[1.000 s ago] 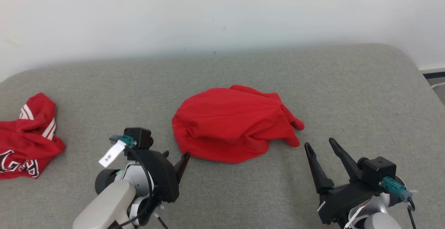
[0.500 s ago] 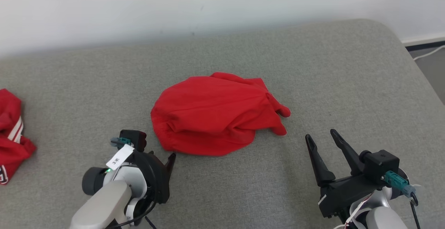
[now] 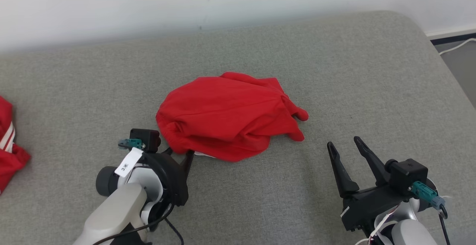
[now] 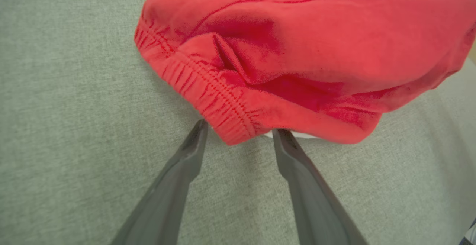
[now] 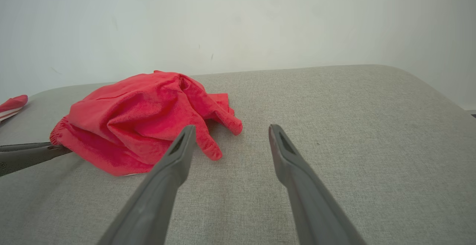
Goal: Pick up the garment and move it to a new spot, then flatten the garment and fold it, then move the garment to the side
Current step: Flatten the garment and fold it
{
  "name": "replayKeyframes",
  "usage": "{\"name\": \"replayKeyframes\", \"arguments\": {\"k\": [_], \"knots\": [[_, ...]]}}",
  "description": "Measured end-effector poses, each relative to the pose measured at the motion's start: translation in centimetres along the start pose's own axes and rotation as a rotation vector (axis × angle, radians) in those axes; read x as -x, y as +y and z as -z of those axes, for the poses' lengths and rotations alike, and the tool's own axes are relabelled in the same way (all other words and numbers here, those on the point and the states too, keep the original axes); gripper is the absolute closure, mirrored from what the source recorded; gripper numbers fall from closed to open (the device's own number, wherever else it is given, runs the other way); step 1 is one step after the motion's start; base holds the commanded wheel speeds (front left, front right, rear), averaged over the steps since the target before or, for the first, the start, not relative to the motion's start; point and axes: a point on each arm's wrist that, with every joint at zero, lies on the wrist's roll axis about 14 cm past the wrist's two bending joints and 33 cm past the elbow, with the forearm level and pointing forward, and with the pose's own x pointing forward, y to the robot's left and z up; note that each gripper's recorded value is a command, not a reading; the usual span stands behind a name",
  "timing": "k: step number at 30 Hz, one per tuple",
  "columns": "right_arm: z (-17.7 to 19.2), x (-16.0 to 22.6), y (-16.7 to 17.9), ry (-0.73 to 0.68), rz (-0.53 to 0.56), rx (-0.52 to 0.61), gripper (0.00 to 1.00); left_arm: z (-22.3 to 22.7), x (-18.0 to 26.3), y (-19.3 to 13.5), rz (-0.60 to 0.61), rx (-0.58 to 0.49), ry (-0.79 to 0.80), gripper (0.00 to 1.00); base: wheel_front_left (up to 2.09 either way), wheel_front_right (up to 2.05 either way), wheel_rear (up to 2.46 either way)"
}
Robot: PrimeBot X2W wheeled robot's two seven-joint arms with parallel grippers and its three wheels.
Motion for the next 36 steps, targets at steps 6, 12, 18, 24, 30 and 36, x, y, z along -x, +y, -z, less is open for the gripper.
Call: {"name": "replayKeyframes", "arguments": {"k": [6, 12, 18, 24, 30, 36], "knots": [[-0.1, -0.2, 0.6, -0.005, -0.020, -0.002, 0.00, -1.4, 0.5, -0.5, 0.021, 0.044, -0.052, 1.00, 0.00, 0.00, 0.00], [-0.3, -0.4, 1.5, -0.013, -0.046, -0.009, 0.00, -3.4, 1.4, -0.4, 0.021, 0.067, -0.111, 1.00, 0.00, 0.00, 0.00], [-0.4, -0.2, 2.1, -0.018, -0.064, -0.016, 0.00, -7.5, 2.9, -0.3, 0.022, 0.049, -0.190, 1.00, 0.00, 0.00, 0.00], [-0.6, 0.0, 2.7, -0.025, -0.081, -0.025, 0.00, -11.4, 5.5, 1.0, -0.038, 0.011, -0.256, 1.00, 0.00, 0.00, 0.00], [-1.0, 0.6, 3.0, -0.039, -0.088, -0.030, 0.00, -10.0, 8.6, 3.9, -0.156, 0.043, -0.184, 1.00, 0.00, 0.00, 0.00], [-1.1, 0.8, 2.9, -0.045, -0.086, -0.030, 0.00, -5.7, 10.0, 6.9, -0.253, 0.068, -0.079, 1.00, 0.00, 0.00, 0.00]]}}
